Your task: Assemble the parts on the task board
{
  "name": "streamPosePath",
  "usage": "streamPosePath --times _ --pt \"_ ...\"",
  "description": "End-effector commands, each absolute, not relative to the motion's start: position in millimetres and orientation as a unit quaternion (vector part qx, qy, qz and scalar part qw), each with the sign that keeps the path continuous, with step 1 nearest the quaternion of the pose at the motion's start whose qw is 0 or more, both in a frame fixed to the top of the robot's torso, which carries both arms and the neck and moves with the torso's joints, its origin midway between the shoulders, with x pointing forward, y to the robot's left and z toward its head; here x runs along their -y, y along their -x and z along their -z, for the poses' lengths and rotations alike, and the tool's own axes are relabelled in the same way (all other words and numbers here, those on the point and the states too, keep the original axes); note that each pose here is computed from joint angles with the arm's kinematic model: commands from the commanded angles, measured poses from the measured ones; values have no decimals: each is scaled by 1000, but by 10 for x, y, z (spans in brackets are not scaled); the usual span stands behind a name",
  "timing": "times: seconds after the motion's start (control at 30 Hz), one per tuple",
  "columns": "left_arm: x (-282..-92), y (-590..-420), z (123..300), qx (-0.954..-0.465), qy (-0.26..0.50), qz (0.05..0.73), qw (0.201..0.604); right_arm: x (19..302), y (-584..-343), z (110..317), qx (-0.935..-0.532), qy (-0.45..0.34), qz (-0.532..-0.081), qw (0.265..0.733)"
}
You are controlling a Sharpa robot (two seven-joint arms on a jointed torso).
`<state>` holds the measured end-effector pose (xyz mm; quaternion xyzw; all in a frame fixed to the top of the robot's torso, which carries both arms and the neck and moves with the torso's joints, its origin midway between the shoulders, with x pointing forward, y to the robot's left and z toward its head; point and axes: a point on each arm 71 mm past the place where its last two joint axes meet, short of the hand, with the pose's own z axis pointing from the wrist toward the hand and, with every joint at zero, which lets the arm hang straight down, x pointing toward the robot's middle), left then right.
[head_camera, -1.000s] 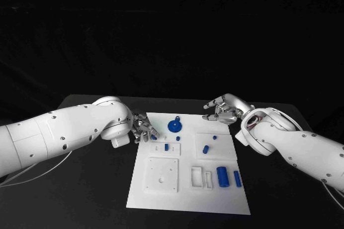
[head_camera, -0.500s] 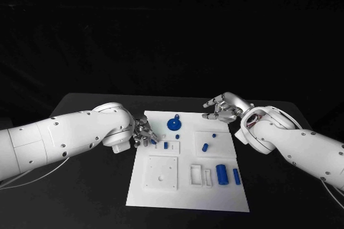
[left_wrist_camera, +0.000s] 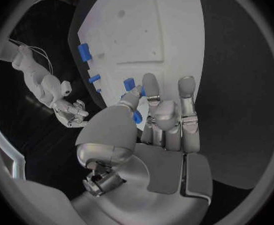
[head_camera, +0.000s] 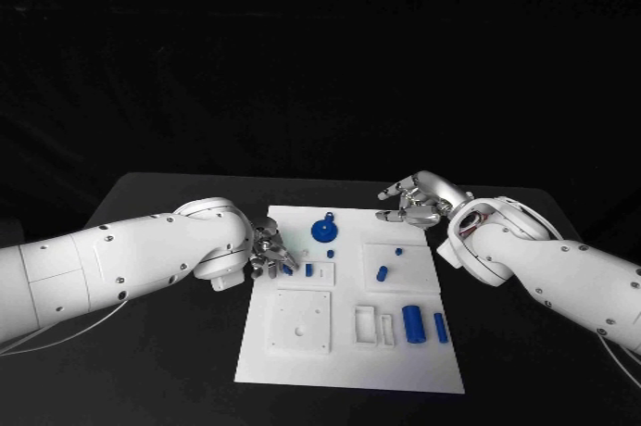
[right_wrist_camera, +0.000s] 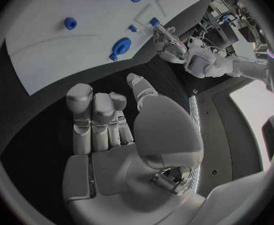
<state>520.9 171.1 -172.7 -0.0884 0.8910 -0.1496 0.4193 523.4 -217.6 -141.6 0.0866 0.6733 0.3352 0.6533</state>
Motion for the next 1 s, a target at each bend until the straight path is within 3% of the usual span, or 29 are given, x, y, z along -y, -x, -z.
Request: streamPosePath --times 0.03,1.0 --pt "-1687 -5200 1750 -890 82 148 424 2165 -5228 1420 -675 -82 -337 651" --pt "-1638 -5173 1778 -901 52 147 404 2173 -5218 1466 -679 -84 -336 648"
